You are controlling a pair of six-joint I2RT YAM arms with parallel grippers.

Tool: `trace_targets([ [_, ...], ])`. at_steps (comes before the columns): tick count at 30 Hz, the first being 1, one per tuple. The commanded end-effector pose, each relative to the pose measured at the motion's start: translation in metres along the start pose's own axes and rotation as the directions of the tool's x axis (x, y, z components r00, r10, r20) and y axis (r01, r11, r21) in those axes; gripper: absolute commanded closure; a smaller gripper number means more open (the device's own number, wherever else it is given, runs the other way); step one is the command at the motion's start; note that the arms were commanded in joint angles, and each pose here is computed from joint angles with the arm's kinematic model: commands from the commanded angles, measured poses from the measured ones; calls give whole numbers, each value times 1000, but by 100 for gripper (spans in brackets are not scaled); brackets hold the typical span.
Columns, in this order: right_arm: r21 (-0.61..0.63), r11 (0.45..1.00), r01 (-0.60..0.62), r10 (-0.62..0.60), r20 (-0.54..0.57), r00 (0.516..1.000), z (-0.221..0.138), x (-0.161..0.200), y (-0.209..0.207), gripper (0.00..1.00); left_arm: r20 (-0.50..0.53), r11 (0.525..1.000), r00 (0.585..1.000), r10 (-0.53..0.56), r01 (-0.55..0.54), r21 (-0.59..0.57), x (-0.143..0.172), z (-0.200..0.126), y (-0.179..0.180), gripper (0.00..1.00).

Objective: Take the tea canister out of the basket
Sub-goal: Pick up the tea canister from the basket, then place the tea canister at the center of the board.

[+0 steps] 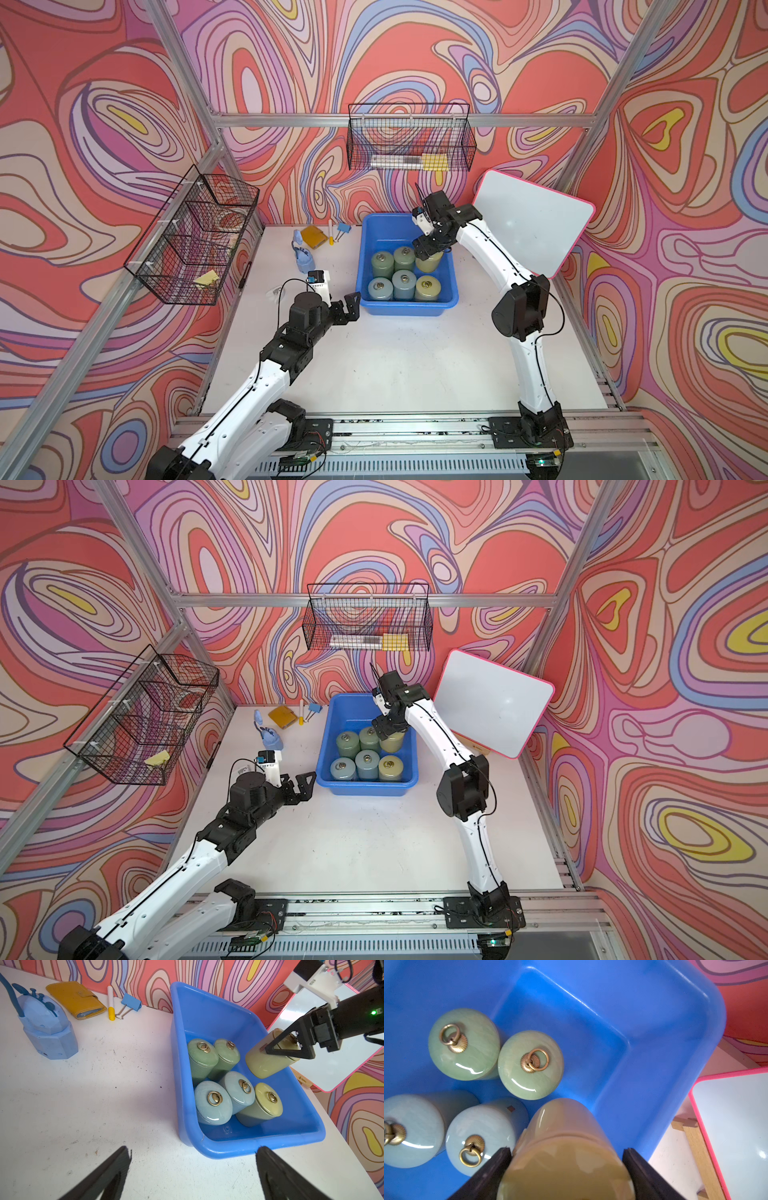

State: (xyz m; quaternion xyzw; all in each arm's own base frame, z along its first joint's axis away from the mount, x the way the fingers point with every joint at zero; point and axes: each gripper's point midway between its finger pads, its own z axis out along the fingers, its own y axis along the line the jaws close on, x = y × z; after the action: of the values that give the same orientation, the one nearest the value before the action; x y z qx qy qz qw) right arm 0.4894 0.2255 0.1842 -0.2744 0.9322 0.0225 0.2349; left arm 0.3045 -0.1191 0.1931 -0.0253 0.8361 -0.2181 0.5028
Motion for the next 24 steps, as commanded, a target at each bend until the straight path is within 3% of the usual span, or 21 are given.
trace_targets([
  [1, -2, 1000, -9, 9, 112, 994, -42, -21, 3, 40, 14, 1000, 1000, 13, -13, -1, -1, -1, 0, 1],
  [24, -25, 1000, -5, 8, 119, 993, -78, -9, 29, 40, 20, 1000, 1000, 13, -13, -3, -2, -3, 0, 1],
])
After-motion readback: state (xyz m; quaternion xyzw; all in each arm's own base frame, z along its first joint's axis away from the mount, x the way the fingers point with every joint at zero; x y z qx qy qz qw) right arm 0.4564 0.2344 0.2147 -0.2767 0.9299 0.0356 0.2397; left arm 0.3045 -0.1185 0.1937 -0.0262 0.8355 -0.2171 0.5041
